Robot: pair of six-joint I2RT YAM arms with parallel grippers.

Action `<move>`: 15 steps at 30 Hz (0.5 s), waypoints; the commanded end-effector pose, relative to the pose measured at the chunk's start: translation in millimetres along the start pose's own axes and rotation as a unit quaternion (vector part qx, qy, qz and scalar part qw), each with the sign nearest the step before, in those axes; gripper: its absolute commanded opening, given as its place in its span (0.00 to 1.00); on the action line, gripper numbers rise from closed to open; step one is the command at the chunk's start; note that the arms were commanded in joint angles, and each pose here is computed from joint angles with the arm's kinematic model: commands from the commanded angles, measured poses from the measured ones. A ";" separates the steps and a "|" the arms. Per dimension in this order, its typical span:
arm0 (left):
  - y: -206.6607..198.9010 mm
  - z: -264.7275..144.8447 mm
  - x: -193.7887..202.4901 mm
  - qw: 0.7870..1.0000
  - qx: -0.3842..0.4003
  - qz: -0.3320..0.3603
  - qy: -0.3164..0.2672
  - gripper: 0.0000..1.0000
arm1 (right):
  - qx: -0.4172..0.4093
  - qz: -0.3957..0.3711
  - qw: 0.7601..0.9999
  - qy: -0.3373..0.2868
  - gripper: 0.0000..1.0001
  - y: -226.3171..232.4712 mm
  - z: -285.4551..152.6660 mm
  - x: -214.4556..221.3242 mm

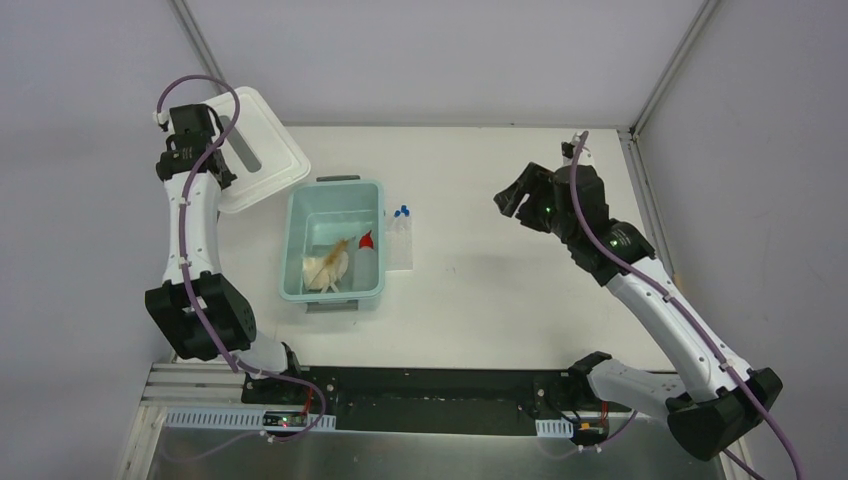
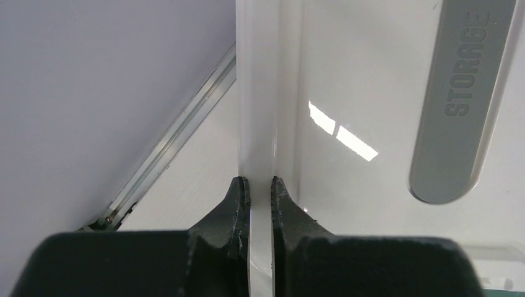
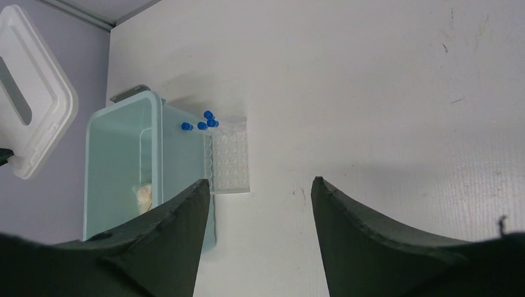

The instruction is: Organize the chemistry lab equipment

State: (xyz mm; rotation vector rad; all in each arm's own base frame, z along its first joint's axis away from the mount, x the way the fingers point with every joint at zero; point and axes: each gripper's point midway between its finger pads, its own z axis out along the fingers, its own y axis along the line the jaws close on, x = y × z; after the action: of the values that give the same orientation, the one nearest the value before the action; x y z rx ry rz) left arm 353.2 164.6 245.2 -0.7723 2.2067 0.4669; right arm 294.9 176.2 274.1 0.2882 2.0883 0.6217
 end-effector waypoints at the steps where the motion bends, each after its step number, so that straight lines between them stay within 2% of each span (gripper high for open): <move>1: 0.2 -3.3 -18.3 1.000 0.001 -0.012 -0.022 0.00 | -0.006 0.009 1.000 -0.022 0.64 2.4 -12.7 -8.7; 5: -9.7 -13.2 -29.4 0.999 0.035 -0.020 -0.034 0.00 | -0.005 0.009 1.000 -0.024 0.64 1.8 -15.2 -9.4; 10: -33.2 -42.6 -31.5 0.990 0.131 -0.006 -0.044 0.00 | -0.007 0.009 1.000 -0.021 0.64 2.4 -15.6 -8.6; 15: -43.3 -72.1 4.8 0.981 0.192 0.018 -0.006 0.00 | -0.010 0.009 1.000 -0.013 0.64 4.4 -12.1 -5.0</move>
State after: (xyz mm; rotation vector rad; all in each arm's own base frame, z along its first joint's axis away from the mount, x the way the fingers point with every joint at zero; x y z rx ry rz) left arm 364.0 128.4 261.2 -0.6428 2.2215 0.2127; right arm 288.9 171.8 279.1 0.2935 2.0725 0.6253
